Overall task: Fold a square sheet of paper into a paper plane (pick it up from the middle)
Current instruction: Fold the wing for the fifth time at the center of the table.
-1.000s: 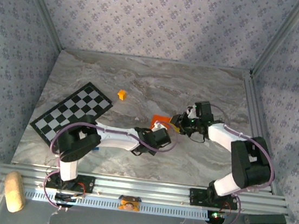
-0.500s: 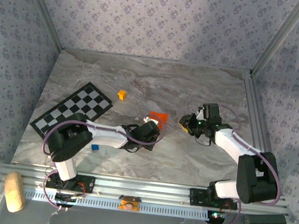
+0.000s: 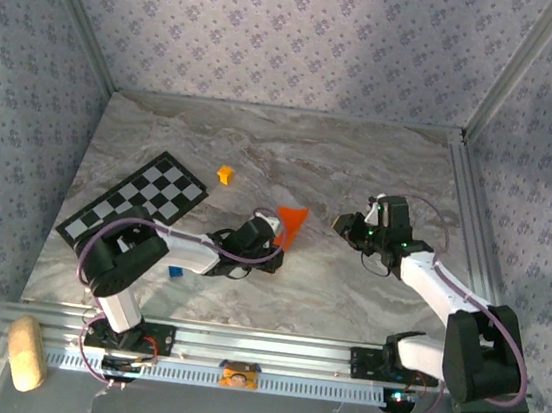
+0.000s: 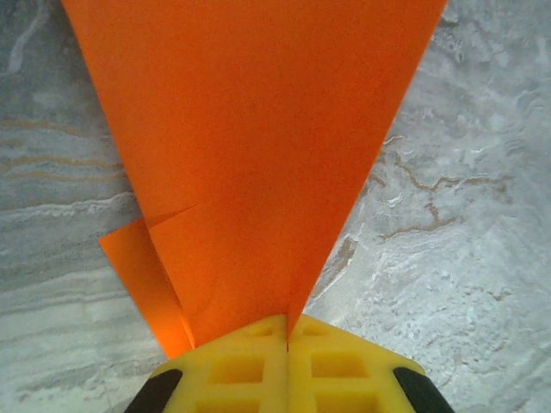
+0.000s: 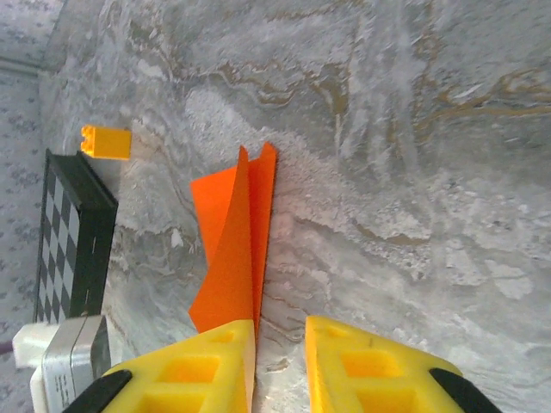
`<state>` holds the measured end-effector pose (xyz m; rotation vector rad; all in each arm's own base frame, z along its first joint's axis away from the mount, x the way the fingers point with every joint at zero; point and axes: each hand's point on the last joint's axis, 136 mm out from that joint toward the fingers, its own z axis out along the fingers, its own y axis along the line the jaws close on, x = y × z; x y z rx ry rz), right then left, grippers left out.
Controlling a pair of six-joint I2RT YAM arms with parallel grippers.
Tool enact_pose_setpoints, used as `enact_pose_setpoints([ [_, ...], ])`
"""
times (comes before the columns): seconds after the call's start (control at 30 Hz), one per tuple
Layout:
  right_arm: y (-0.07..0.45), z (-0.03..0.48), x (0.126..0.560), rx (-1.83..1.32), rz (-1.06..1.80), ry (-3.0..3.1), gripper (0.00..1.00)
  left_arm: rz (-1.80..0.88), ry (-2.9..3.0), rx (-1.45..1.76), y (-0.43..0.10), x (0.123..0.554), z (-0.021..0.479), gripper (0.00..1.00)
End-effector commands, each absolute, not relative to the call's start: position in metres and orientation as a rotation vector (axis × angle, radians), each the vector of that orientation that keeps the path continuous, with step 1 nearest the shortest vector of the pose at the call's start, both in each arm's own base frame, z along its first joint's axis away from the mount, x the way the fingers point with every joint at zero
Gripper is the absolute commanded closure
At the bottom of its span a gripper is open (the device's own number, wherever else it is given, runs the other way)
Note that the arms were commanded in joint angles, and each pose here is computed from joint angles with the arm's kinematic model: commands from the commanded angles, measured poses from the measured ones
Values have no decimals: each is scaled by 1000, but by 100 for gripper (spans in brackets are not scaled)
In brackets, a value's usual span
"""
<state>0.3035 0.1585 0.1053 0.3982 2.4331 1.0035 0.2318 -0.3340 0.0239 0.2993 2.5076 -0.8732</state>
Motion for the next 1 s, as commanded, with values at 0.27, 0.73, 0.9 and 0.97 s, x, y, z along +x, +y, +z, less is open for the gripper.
enact_pose_setpoints([
  [0.27,203,104,287,129,1156,2461,83,-1258,2518,284,-348,221,25,100],
  [0.73,235,95,275,-51,1253,2512,86,-1434,2527,298,-367,219,27,100],
  [0.9,246,88,276,-96,1286,2536,87,-1456,2528,279,-368,220,25,100],
  [0.97,247,84,276,-96,1290,2549,87,-1476,2520,265,-367,220,25,100],
])
